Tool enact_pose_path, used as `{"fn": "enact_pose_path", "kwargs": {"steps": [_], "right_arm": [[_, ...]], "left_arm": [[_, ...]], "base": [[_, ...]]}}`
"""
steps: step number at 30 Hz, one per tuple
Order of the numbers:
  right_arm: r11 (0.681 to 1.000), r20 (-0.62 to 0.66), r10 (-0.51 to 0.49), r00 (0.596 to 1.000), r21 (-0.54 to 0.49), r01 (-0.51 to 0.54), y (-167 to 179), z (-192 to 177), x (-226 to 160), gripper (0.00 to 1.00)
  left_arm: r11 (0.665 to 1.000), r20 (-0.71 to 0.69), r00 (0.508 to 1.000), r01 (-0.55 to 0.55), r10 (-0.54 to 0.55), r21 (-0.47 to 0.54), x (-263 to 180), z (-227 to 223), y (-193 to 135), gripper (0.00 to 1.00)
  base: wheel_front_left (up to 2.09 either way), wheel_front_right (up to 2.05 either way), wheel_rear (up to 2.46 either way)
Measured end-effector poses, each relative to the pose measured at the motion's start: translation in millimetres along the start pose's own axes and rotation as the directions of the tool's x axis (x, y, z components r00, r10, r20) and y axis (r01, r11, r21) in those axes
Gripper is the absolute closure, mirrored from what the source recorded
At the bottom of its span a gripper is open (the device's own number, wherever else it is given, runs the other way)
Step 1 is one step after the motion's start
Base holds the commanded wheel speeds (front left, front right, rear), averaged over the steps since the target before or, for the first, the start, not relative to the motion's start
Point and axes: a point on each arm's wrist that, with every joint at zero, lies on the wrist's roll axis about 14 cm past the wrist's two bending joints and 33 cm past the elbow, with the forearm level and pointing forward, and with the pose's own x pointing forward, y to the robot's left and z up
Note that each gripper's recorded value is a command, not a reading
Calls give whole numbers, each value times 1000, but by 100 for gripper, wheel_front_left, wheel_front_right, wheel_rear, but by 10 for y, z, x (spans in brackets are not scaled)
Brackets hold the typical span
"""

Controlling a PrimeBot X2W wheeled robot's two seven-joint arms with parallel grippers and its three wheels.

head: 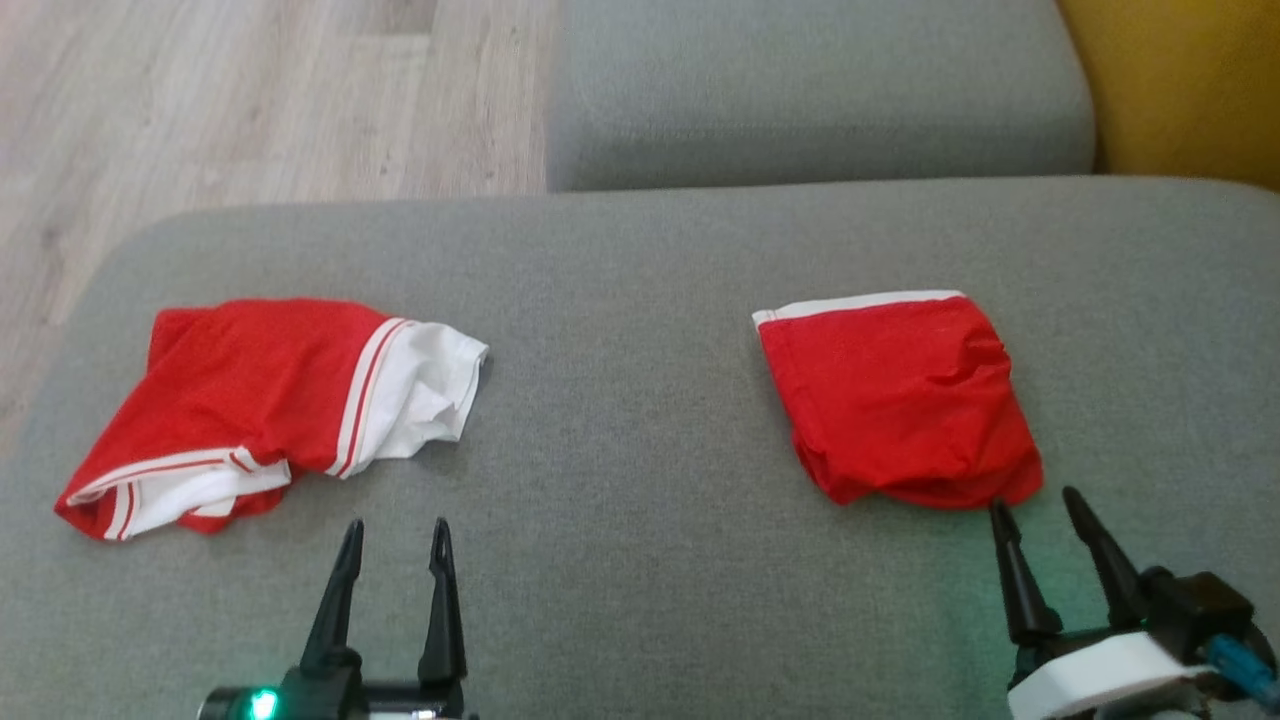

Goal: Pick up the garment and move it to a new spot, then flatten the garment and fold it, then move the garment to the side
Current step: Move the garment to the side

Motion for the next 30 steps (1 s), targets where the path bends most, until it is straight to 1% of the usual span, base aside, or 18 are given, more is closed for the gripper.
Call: {"fn": "enact_pose_path", "kwargs": {"steps": [4, 8, 11, 14, 17, 21, 22, 23, 24, 25, 28, 30], "right_arm": [[1000, -12, -9, 1000, -2, 9, -94, -10, 132, 0], [999, 8, -35, 999, -12, 36, -307, 105, 454, 0], [998, -18, -47, 999, -37, 46, -460, 65, 664, 0], [996, -95, -78, 992, -44, 74, -641, -84, 794, 0], [995, -188, -100, 977, -40, 94, -761, -250, 886, 0], [996, -294, -89, 952, -17, 87, -764, -428, 1012, 0], [996, -294, -89, 952, -17, 87, -764, -428, 1012, 0], [996, -358, -70, 931, 23, 84, -704, -557, 1040, 50], [997, -395, -52, 917, 39, 74, -655, -634, 1037, 71], [996, -425, -33, 905, 58, 64, -600, -699, 1033, 100], [995, -448, 9, 894, 96, 38, -527, -718, 1085, 100], [995, -436, 10, 900, 95, 34, -579, -678, 1126, 100]], "left_arm": [[1000, -4, 1000, 0, 0, 7, 114, -6, 5, 0], [1000, -6, 1000, 12, -12, 14, 308, -11, -22, 0], [999, -15, 999, 40, -40, 24, 409, -50, -90, 0], [998, -30, 998, 60, -59, 25, 461, -101, -152, 0], [997, -38, 997, 72, -71, 23, 502, -132, -203, 0], [996, -47, 995, 85, -84, 21, 546, -167, -252, 0], [996, -47, 995, 85, -84, 21, 546, -167, -252, 0], [996, -52, 995, 83, -82, 22, 560, -184, -259, 0], [996, -55, 995, 85, -83, 22, 564, -196, -266, 0], [996, -58, 995, 87, -85, 21, 571, -208, -272, 0], [996, -63, 994, 87, -86, 21, 613, -231, -278, 0], [996, -67, 994, 87, -86, 20, 639, -251, -286, 0]], "base": [[0, 0, 0], [0, 0, 0], [0, 0, 0], [0, 0, 0], [0, 0, 0], [0, 0, 0], [0, 0, 0], [0, 0, 0], [0, 0, 0], [0, 0, 0], [0, 0, 0], [0, 0, 0]]}}
